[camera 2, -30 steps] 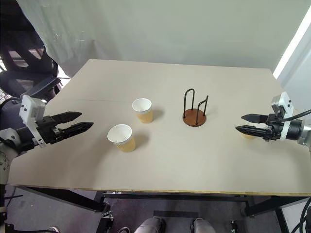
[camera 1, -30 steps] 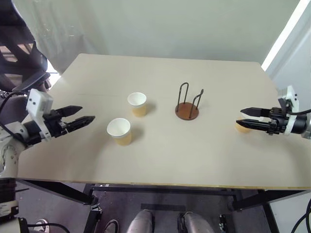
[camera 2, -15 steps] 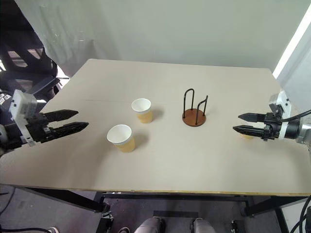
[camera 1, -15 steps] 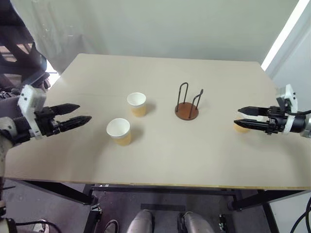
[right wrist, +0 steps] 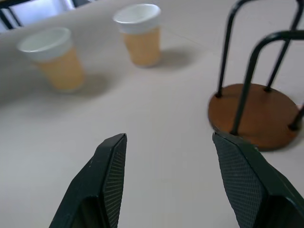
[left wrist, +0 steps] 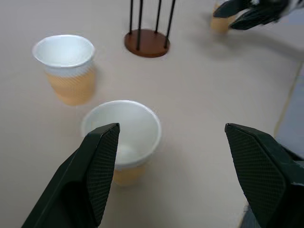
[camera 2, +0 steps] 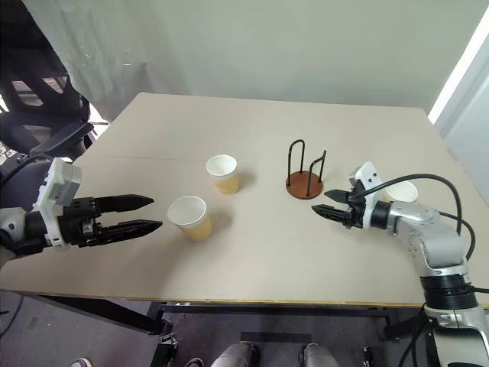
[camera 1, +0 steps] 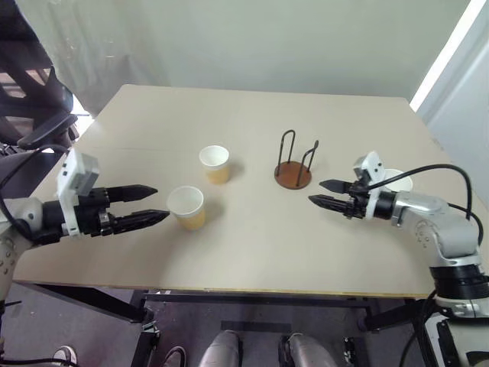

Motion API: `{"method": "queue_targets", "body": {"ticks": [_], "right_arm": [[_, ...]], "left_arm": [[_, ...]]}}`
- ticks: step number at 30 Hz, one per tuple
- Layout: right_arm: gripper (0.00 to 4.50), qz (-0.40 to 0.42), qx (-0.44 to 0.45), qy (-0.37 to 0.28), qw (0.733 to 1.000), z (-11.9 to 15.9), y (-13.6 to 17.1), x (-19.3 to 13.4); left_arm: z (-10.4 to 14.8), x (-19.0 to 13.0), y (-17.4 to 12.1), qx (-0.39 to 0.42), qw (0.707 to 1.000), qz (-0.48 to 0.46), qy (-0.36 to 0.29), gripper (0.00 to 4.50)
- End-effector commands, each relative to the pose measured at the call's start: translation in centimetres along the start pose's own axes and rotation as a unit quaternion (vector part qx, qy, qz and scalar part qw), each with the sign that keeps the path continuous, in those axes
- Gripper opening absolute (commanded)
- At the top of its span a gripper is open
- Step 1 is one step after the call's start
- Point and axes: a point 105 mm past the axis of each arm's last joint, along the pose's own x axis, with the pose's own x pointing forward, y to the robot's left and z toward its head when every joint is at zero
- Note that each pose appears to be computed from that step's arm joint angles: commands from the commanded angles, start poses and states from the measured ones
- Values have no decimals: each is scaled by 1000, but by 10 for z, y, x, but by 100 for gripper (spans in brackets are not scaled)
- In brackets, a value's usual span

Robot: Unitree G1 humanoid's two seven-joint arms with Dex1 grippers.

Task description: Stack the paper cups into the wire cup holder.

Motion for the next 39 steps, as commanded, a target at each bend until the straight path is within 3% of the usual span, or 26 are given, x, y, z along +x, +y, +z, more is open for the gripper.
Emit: {"method": "queue_targets", "body": {"ticks": [1, 11, 23, 39], "right_arm": [[293, -63, -16, -27, 997, 17, -14, 15], [293, -132, -12, -82, 988, 52, -23, 61], [293, -108, -26, -57, 992, 37, -13, 61], [293, -171, -29, -58, 983, 35, -23, 94]], "left_arm": [[17, -1, -9, 37, 999, 0, -31, 377], [23, 3, -10, 68, 993, 44, -82, 377], [23, -5, -12, 69, 992, 67, -83, 377], [18, -8, -8, 80, 990, 80, -80, 377]]}}
